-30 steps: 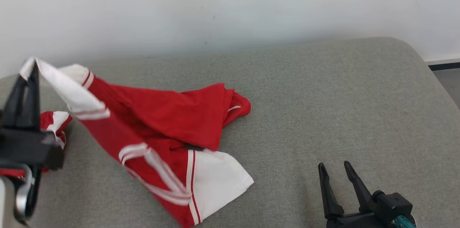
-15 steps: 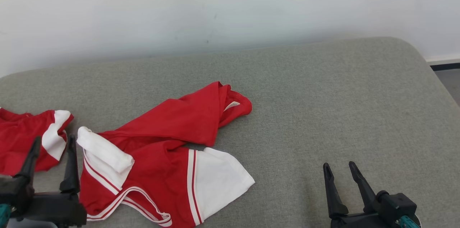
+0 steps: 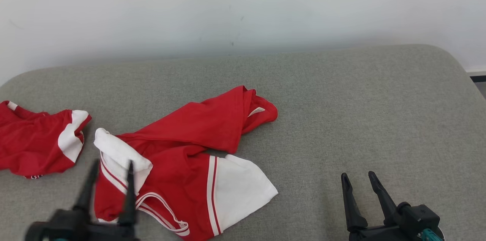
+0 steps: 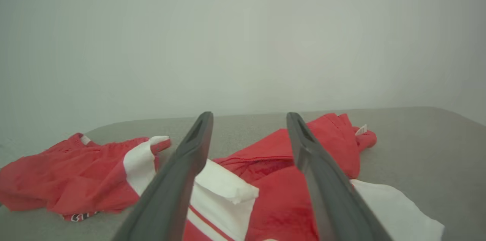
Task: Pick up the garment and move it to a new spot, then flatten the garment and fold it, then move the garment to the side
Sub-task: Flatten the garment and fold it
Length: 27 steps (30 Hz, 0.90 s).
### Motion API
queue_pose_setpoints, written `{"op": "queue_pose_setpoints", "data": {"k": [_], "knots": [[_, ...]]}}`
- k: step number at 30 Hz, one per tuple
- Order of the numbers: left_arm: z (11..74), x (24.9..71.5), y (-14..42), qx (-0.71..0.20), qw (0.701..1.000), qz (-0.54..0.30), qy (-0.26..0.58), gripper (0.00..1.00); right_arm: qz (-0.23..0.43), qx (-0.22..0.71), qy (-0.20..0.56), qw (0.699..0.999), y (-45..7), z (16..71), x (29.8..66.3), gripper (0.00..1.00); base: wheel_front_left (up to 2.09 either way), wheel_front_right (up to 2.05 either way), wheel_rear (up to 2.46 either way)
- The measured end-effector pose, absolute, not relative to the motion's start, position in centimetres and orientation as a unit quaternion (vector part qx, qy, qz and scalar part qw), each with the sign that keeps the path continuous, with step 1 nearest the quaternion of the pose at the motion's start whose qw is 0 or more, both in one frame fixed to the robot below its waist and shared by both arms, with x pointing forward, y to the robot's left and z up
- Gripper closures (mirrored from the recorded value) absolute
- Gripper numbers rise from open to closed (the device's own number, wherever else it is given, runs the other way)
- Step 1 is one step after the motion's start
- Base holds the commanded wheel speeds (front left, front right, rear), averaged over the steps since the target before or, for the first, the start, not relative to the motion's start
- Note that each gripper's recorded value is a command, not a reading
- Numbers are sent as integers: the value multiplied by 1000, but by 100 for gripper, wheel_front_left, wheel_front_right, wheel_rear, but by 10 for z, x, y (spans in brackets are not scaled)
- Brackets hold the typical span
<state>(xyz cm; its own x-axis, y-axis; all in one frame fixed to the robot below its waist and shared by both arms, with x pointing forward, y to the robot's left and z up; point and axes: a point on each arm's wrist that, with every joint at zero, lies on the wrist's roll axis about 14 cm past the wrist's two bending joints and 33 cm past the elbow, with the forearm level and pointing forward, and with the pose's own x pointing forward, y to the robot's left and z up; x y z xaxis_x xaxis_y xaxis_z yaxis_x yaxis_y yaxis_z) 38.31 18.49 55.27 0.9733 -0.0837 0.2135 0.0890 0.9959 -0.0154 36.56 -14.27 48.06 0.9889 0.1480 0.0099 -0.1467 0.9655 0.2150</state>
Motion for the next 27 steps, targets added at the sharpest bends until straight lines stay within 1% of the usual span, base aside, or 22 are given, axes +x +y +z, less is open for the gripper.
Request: {"op": "queue_pose_setpoints", "data": {"k": [1, 2, 7, 16, 22, 27], "knots": [[545, 383, 173, -14, 993, -62, -96, 0, 74, 108, 4, 991, -143, 480, 366, 0, 0, 0, 0], [545, 383, 173, -14, 993, -62, -96, 0, 74, 108, 4, 991, -143, 480, 366, 0, 0, 0, 0], [515, 387, 117, -18, 987, -149, -49, 0, 72, 106, 5, 992, -144, 480, 369, 0, 0, 0, 0], [460, 383, 43, 0, 962, -270, 39, 0, 45, 105, 11, 993, -162, 474, 364, 0, 0, 0, 0], [421, 374, 21, 21, 944, -314, 99, 0, 24, 105, 13, 994, -175, 472, 361, 0, 0, 0, 0], [395, 371, 16, 42, 932, -332, 141, 0, 10, 102, 17, 995, -184, 469, 357, 0, 0, 0, 0]]}}
